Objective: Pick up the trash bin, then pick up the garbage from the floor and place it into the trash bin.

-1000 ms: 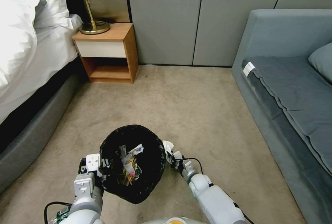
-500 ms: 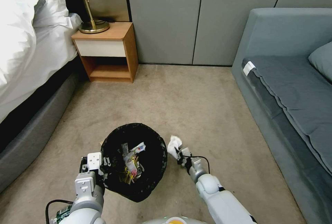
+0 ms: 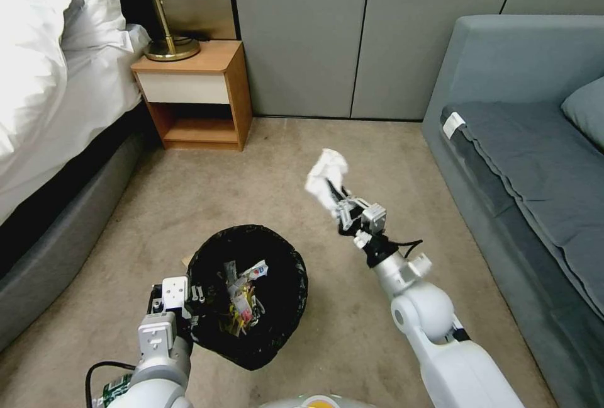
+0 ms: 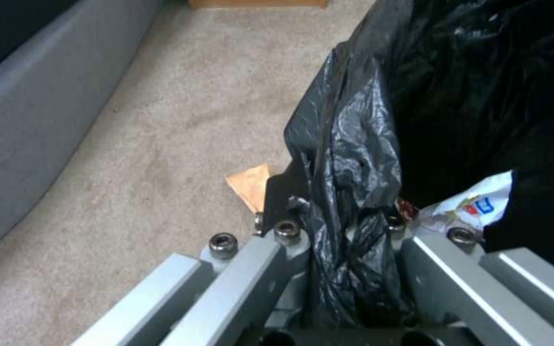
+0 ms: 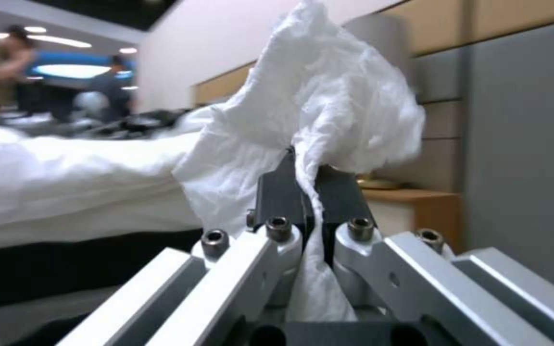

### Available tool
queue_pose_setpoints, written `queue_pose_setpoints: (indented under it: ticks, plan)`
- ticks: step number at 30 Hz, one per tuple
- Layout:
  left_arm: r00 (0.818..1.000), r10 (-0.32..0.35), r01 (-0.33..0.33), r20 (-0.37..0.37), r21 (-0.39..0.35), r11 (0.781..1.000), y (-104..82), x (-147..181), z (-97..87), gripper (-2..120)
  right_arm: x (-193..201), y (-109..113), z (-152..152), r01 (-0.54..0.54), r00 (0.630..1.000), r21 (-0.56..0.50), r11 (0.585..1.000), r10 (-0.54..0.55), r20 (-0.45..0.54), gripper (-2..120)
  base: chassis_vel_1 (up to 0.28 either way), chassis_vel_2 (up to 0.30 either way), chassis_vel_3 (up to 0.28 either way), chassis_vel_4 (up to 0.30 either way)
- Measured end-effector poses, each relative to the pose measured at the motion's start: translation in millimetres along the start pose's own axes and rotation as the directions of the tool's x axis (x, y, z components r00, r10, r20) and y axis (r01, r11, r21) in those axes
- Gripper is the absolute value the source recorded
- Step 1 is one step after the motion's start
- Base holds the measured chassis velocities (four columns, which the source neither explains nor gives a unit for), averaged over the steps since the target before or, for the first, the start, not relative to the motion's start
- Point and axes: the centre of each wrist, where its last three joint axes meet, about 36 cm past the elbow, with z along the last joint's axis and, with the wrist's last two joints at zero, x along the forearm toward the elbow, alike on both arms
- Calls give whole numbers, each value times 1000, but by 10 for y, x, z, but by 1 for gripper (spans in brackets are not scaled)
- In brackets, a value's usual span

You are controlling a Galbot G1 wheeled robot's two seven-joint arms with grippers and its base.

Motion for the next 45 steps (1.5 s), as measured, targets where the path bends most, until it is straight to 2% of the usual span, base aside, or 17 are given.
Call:
queue_pose_setpoints:
  ticks: [1,2,5,7,9,10,14,21,24,25,28,30,32,34,35,38,45]
  plan:
    - [1000,1,-1,-1,-1,1000,1,5,1,3,41,146,52,52,998,-18,999,-52,-21,0,0,0,0,0]
    - [1000,1,-1,-1,-1,1000,1,5,1,3,41,146,52,52,998,-18,999,-52,-21,0,0,0,0,0]
    - [1000,2,-2,-3,-4,1000,2,21,6,3,139,450,365,133,984,-44,990,-137,-115,0,0,0,0,0]
    - [1000,2,-2,-3,-4,1000,0,27,6,3,152,517,447,146,979,-52,988,-152,-136,0,0,0,0,0]
    - [1000,4,-4,-3,-3,1000,-9,48,5,3,185,700,737,170,962,-90,981,-185,-203,0,0,0,0,0]
    - [1000,4,-4,-3,-3,1000,-9,48,5,3,185,700,737,170,962,-90,981,-185,-203,0,0,0,0,0]
    - [1000,6,-6,-4,1,1000,-26,69,6,3,224,739,1197,168,933,-117,979,-196,-302,0,0,0,0,0]
    - [1000,10,-10,-5,1,1000,-39,87,8,3,245,648,1533,112,916,-124,986,-151,-371,0,0,0,0,0]
    - [1000,14,-14,-5,2,1000,-52,91,9,3,198,596,1571,97,914,-117,988,-135,-382,7,0,0,0,0]
    - [1000,15,-15,-4,3,1000,-62,94,10,3,160,572,1573,95,914,-113,989,-132,-385,15,0,0,0,0]
    - [1000,14,-14,-4,2,1000,-66,94,13,3,122,560,1573,97,913,-111,989,-132,-387,22,0,0,0,0]
    - [1000,11,-11,-3,1,1000,-64,95,14,3,65,535,1554,99,914,-107,989,-133,-383,32,0,0,0,0]
    - [1000,10,-10,-3,0,1000,-61,94,14,3,54,532,1546,101,914,-106,989,-134,-382,36,0,0,0,0]
    - [1000,9,-9,-3,0,1000,-54,88,14,3,42,527,1525,104,915,-104,989,-136,-379,47,0,0,0,0]
    - [1000,9,-9,-3,0,1000,-54,88,14,3,42,527,1525,104,915,-104,989,-136,-379,47,0,0,0,0]
    - [1000,10,-10,-2,3,1000,-54,71,16,3,69,536,1492,105,916,-106,989,-138,-378,62,0,0,0,0]
    - [1000,14,-14,-3,6,1000,-57,49,20,3,162,543,1452,109,913,-108,988,-143,-383,84,0,0,0,0]
